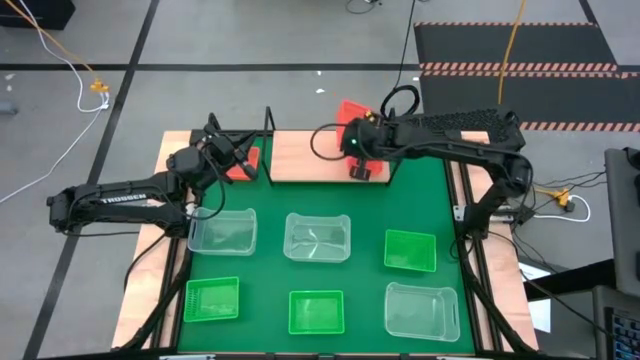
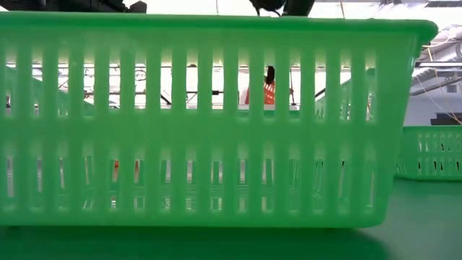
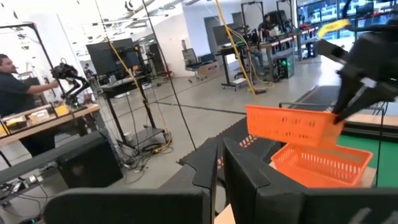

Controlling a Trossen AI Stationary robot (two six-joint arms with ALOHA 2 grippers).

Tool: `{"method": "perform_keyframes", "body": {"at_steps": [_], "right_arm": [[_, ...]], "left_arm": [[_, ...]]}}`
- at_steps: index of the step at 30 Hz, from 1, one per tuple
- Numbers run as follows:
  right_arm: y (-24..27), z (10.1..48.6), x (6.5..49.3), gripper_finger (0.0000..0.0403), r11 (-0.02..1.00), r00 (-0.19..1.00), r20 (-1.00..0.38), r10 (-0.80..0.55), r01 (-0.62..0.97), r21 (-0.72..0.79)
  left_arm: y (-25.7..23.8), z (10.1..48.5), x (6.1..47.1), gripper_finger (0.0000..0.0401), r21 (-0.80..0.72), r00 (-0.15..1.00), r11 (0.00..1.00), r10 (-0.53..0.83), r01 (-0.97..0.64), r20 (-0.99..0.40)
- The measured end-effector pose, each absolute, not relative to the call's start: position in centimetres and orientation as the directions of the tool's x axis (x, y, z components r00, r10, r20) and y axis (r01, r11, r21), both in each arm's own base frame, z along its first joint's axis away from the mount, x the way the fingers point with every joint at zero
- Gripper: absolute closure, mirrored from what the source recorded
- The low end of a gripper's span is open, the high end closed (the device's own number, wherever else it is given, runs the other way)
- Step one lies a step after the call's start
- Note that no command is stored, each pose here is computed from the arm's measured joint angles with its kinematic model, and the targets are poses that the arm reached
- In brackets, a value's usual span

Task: Stack baskets on shelf by color
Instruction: Stack the right orange bin on top of the other orange bin on the shelf

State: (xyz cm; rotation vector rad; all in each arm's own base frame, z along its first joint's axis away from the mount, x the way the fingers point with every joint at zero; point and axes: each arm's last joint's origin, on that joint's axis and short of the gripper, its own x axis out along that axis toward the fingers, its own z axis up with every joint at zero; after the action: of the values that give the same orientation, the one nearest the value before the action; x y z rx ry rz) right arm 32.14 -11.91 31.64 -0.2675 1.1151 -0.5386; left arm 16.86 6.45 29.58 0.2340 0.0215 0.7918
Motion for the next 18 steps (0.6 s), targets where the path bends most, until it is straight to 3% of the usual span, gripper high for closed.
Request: {"method": "perform_keyframes", "body": {"at_steps": [4,9,18], "right_arm": [[-13.1,31.0,31.7,0.04,0.846,0.28,-0.806,-0.521,0.296,-0.444],[-14.1,29.9,30.9,0.04,0.892,0.247,-0.887,-0.389,0.341,-0.296],[-13.5,28.5,30.4,0.0399,0.9,0.202,-0.912,-0.358,0.333,-0.28]], "left_arm": [[6.4,29.5,16.9,0.037,0.223,0.704,0.677,0.707,-0.701,0.065],[6.5,29.4,16.9,0.037,0.237,0.705,0.677,0.707,-0.697,0.051],[6.4,29.4,16.9,0.037,0.235,0.705,0.678,0.707,-0.697,0.055]]}}
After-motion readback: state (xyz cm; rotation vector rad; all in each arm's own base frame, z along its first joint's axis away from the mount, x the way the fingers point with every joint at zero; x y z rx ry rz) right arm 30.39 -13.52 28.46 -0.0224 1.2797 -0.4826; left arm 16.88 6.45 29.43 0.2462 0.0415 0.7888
